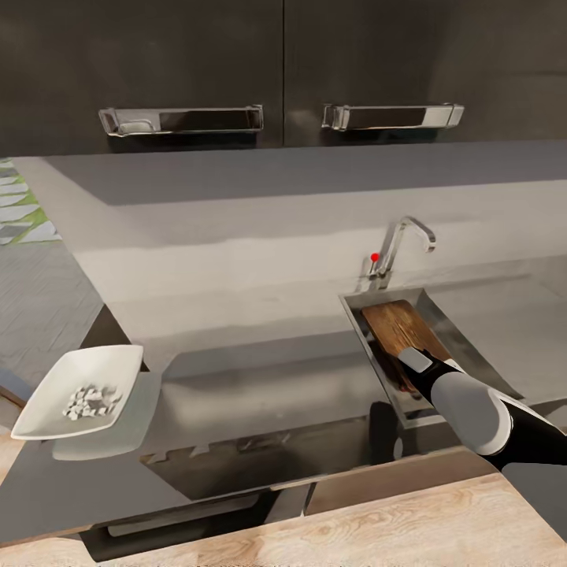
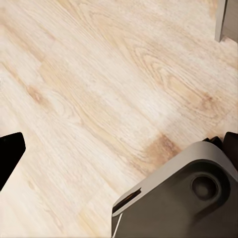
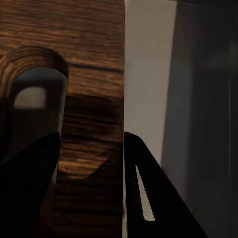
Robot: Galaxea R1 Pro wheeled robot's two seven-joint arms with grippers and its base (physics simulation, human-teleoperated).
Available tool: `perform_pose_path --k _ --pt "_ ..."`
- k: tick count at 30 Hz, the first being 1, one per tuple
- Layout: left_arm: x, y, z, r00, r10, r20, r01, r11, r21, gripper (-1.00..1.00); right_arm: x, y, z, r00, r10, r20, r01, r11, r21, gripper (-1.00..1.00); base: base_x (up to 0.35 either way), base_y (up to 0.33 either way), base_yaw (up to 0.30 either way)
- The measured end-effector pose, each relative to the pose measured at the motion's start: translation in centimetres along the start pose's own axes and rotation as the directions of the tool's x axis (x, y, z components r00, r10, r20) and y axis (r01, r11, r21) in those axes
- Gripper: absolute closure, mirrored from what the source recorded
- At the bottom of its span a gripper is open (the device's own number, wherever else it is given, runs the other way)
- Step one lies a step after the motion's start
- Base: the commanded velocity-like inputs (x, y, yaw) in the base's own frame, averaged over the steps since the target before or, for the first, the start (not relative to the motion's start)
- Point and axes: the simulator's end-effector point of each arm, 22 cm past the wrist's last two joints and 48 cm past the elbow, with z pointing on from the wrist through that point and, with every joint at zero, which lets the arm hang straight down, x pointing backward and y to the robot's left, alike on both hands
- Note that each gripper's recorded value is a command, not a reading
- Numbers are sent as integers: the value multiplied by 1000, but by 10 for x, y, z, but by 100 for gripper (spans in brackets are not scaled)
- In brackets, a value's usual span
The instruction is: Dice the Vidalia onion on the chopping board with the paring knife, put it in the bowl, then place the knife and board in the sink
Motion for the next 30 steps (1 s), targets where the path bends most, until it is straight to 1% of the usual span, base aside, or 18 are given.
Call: perform_pose_path --k 9,19,30 --pt "4 3 1 1000 7 -7 -7 1000 -7 -100 5 -2 6 1000 -8 -4 8 1000 8 100 0 -98 0" --pt "7 6 3 1000 15 -14 -15 1000 -16 -100 13 -3 11 1000 -17 -9 17 1000 17 100 2 -10 0" --pt "13 10 3 999 24 -24 -24 999 -24 -100 19 -6 17 1000 -27 -14 27 999 27 100 143 0 0"
